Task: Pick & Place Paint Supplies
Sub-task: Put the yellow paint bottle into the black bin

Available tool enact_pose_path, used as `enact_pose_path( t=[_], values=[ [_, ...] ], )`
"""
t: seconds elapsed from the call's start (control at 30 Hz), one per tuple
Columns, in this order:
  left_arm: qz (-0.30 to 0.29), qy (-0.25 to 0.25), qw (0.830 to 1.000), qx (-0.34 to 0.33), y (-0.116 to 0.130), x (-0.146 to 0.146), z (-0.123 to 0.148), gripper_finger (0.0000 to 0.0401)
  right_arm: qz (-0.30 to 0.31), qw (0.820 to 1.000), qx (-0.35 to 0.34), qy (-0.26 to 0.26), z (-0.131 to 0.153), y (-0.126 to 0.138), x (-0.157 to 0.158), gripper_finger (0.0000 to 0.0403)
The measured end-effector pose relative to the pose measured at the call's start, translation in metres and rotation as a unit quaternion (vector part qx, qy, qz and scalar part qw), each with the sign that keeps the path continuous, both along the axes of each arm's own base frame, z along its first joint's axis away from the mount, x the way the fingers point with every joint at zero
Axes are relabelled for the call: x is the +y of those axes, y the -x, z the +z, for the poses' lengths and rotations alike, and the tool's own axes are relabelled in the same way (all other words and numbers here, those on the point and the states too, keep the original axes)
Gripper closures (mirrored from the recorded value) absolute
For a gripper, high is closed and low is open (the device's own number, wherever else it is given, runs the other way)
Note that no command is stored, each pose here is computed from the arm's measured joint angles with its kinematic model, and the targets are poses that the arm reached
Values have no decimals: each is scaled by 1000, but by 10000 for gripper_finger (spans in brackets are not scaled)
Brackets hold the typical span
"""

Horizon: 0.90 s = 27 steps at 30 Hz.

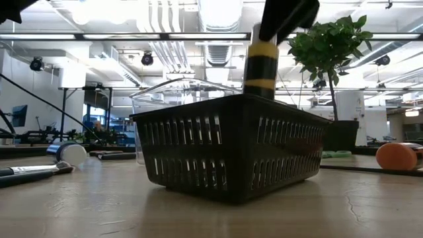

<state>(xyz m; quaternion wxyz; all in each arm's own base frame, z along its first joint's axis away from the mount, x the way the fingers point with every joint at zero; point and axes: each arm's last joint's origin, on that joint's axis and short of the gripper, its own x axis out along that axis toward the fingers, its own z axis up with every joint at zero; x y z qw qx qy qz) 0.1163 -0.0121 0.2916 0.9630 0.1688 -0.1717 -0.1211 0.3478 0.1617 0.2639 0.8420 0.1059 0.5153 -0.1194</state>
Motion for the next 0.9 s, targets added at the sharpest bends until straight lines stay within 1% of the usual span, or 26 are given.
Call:
enact_pose_path(
  t=[0.1, 0.23, 0.43, 0.9],
  values=[
    [0, 0, 1000, 0, 0, 0, 0, 180, -9, 1000, -11, -20, -5, 6, -7, 293],
    [1, -1, 1000, 0, 0, 0, 0, 180, -18, 1000, -3, -20, -12, 9, -13, 293],
    [1, -1, 1000, 0, 0, 0, 0, 180, -15, 999, -6, -29, -10, 6, -13, 293],
    [0, 0, 1000, 2, 0, 0, 0, 180, -11, 1000, 3, -22, -16, 3, -15, 293]
  ],
)
